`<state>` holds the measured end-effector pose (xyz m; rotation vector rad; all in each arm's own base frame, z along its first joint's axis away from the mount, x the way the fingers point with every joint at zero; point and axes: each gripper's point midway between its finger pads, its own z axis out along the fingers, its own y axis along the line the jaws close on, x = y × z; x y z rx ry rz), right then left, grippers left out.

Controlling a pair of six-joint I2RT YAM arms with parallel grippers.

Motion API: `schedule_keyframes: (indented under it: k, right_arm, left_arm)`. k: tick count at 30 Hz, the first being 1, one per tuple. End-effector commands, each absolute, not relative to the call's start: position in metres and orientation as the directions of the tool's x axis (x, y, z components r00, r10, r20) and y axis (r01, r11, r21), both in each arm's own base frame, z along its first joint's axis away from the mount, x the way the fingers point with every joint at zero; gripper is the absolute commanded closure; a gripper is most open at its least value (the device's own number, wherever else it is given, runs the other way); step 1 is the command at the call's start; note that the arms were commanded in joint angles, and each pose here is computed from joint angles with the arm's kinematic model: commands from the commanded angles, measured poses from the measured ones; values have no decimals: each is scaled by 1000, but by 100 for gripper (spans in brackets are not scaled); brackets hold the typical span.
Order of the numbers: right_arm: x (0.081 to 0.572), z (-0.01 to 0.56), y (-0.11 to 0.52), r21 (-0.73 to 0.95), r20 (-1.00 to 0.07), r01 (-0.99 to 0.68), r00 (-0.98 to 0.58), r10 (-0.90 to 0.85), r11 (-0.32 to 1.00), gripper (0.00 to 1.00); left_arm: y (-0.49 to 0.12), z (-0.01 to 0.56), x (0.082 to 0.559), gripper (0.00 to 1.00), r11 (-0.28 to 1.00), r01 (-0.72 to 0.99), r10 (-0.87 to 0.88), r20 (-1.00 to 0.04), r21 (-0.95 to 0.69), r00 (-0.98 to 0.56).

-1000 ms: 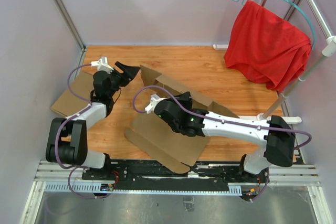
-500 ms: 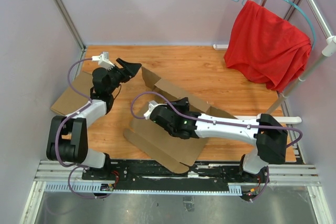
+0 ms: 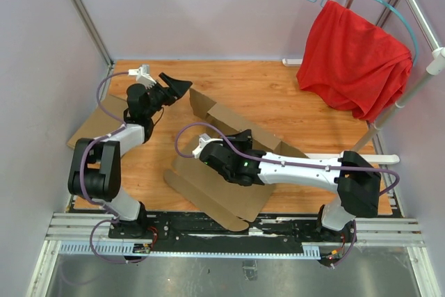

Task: Fold the paper box

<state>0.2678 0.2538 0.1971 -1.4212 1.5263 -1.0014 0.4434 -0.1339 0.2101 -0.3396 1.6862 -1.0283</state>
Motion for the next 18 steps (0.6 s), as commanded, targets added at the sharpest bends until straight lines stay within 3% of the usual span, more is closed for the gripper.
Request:
schedule_keyframes:
  k: [1, 6, 11, 18]
  right_arm:
    - [261, 182, 257, -915, -32, -403, -23, -999, 39, 99]
    - [261, 181, 259, -904, -27, -427, -13, -1000, 30, 99]
    - [260, 175, 258, -892, 5, -453, -14, -1000, 1, 99]
    - [261, 170, 258, -890, 22, -456, -27, -999, -7, 99]
  left_arm:
    - [-142, 228, 464, 19, 539, 348, -671, -640, -768, -374]
    - [-161, 226, 474, 27, 437, 434, -655, -610, -788, -447]
    - [-171, 215, 452, 44, 352, 491, -637, -588, -797, -498]
    - [-176, 207, 417, 50, 309, 533, -608, -595, -788, -526]
